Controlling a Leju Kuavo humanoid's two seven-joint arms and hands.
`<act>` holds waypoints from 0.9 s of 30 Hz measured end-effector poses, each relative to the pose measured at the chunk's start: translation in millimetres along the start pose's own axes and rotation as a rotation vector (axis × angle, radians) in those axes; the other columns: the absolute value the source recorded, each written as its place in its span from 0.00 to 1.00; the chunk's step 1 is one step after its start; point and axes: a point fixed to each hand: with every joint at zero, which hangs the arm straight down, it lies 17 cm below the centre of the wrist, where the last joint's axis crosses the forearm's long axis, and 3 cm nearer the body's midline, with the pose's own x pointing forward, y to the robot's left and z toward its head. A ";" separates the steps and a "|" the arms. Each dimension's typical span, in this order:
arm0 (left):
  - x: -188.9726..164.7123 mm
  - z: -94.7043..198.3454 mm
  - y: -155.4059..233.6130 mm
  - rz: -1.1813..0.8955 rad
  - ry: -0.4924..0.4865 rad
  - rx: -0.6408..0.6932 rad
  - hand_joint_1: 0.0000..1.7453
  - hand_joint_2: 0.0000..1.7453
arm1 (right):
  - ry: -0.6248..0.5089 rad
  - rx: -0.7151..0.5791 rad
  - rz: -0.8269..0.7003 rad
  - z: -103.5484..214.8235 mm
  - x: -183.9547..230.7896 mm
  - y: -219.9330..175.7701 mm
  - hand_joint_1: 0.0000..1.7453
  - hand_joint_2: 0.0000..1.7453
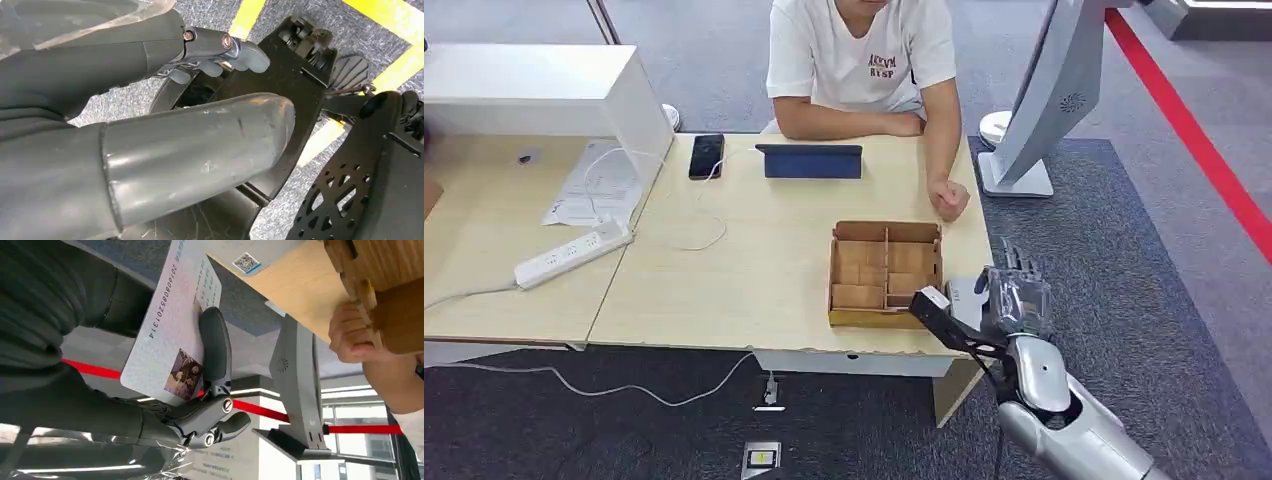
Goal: Pass the card to the sensor for recognition and then transmit it.
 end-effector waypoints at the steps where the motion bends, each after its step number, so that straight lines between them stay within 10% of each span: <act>1: 0.3 -0.1 0.3 0.000 0.001 0.000 0.00 0.00 | 0.002 0.008 0.005 0.9 -0.7 2.8 1.00 1.00; 27: 4.7 -2.5 4.0 -0.021 0.014 0.008 0.00 0.00 | 0.095 0.080 0.098 -4.1 -40.0 11.4 1.00 1.00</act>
